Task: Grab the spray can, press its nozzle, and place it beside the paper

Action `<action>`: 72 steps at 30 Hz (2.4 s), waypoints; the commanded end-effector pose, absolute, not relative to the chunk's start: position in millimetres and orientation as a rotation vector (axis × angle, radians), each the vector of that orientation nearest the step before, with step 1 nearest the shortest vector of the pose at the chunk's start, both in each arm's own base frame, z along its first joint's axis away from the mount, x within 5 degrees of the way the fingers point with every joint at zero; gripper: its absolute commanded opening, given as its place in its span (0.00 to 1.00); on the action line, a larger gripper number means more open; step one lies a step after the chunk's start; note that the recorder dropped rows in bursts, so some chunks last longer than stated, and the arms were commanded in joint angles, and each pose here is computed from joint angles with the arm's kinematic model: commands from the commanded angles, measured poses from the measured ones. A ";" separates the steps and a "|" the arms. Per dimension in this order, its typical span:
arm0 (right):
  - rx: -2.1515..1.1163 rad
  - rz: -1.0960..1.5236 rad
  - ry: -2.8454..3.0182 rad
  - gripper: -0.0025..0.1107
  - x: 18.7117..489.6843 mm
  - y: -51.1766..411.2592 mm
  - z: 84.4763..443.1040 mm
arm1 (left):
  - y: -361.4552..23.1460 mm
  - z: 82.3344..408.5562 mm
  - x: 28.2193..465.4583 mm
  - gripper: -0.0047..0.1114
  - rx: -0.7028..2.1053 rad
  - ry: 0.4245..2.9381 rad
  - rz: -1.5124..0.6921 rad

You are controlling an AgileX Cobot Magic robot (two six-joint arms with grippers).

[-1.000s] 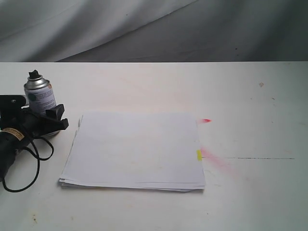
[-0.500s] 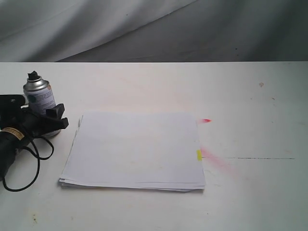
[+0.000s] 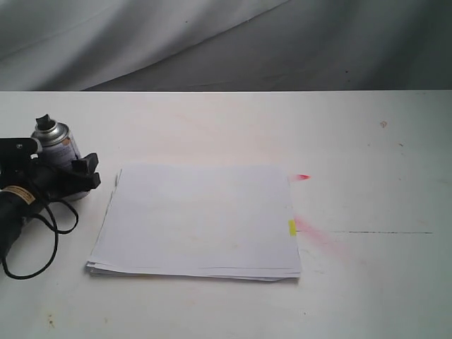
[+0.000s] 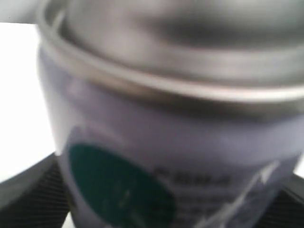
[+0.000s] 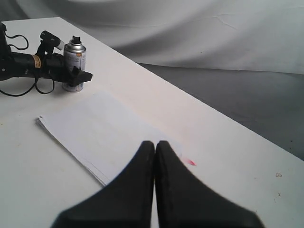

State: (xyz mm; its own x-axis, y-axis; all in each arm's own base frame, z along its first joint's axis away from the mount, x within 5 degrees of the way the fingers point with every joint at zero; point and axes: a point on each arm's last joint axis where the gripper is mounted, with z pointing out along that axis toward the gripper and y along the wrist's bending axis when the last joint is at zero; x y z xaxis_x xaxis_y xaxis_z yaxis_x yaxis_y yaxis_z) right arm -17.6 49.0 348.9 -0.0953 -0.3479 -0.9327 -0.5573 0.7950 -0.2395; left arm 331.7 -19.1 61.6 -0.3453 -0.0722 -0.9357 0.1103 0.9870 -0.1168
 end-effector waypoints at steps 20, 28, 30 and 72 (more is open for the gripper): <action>-0.700 0.197 1.703 0.02 -17.1 48.8 347.9 | -5.4 325.6 211.0 0.70 0.000 1.745 -0.045; -0.700 0.197 1.703 0.02 -17.1 48.8 347.9 | -2.4 359.8 108.2 0.36 -0.179 1.702 -0.189; -0.700 0.197 1.703 0.02 -17.1 48.8 347.9 | -3.3 361.3 96.9 0.26 -0.196 1.691 -0.224; -0.267 -0.332 1.491 0.02 62.8 -1.3 254.1 | -23.1 266.9 95.3 0.04 -0.188 1.790 -0.523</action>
State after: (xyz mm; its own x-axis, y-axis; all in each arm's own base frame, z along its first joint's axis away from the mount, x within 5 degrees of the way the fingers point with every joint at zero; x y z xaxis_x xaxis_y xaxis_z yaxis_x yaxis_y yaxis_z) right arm 59.5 2.6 269.3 0.0422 -0.3658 -0.9297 0.0011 0.9306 -0.3661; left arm 94.4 -26.6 271.2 -0.3171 -0.3796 -0.8691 0.1698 0.8789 -0.4458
